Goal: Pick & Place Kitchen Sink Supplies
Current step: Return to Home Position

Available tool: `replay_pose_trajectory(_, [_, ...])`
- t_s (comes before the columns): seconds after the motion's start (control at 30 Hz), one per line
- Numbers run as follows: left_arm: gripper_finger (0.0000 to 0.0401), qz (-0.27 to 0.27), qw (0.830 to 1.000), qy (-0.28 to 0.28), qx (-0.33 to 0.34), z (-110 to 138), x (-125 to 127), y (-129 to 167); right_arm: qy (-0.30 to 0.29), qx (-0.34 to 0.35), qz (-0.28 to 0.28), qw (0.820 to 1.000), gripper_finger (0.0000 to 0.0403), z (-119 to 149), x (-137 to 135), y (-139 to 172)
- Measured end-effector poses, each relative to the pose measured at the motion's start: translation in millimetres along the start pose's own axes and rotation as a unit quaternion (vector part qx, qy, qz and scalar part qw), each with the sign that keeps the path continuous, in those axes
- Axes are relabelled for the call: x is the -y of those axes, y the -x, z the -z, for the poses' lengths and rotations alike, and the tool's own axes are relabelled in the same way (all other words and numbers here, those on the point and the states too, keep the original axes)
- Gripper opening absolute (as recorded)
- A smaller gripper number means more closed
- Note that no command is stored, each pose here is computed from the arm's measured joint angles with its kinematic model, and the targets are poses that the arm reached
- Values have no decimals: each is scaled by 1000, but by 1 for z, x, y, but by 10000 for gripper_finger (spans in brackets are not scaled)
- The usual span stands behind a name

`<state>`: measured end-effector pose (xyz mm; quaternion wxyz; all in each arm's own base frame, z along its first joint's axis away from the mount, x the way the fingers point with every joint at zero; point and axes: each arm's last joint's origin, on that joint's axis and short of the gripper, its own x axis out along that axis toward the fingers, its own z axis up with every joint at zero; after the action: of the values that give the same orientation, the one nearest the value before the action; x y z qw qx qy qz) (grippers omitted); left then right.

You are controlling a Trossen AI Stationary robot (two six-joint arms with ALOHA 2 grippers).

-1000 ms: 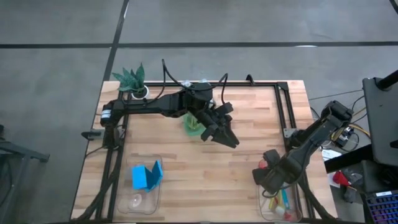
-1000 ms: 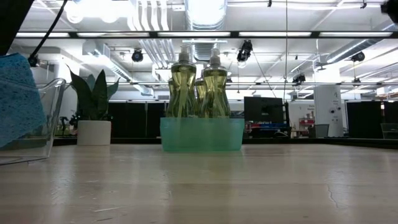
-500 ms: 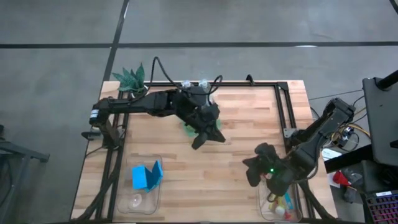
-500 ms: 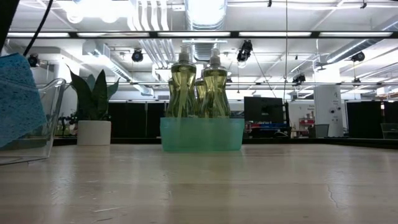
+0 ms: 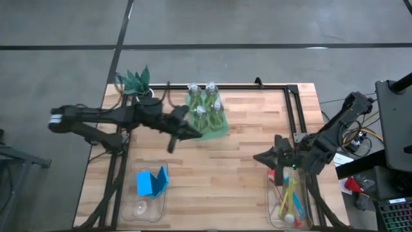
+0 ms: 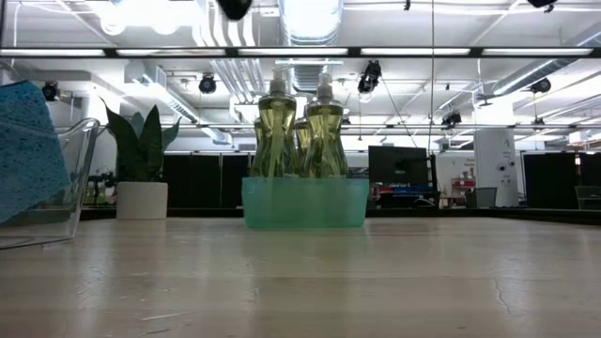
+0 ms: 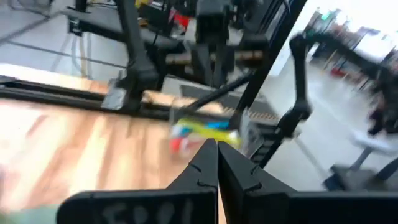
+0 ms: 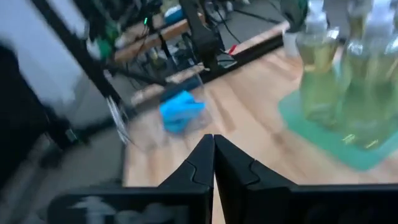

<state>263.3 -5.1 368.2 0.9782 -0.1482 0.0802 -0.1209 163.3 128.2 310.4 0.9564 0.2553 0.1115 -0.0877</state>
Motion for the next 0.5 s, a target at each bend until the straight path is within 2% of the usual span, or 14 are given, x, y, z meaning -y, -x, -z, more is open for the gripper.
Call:
replay_pose_trajectory(0.07, [3,-15,1000,-22,-11,18,-2,19,63,-4,-4,998,8,0,11,7])
replay_pose_trajectory(0.13, [5,-37,999,-5,-17,37,-4,36,77,2,-11,997,8,0,20,14])
replay_pose_trajectory(0.2, [6,-76,997,21,11,51,-7,50,91,4,-11,996,8,1,29,18])
replay_pose_trajectory(0.27, [7,-95,995,26,27,65,-9,61,128,6,12,992,8,5,42,19])
replay_pose_trajectory(0.37, [7,-95,995,-2,28,86,-11,74,148,9,34,988,8,12,59,22])
replay_pose_trajectory(0.5, [5,-37,996,-50,65,105,-11,82,163,4,6,987,8,18,75,28])
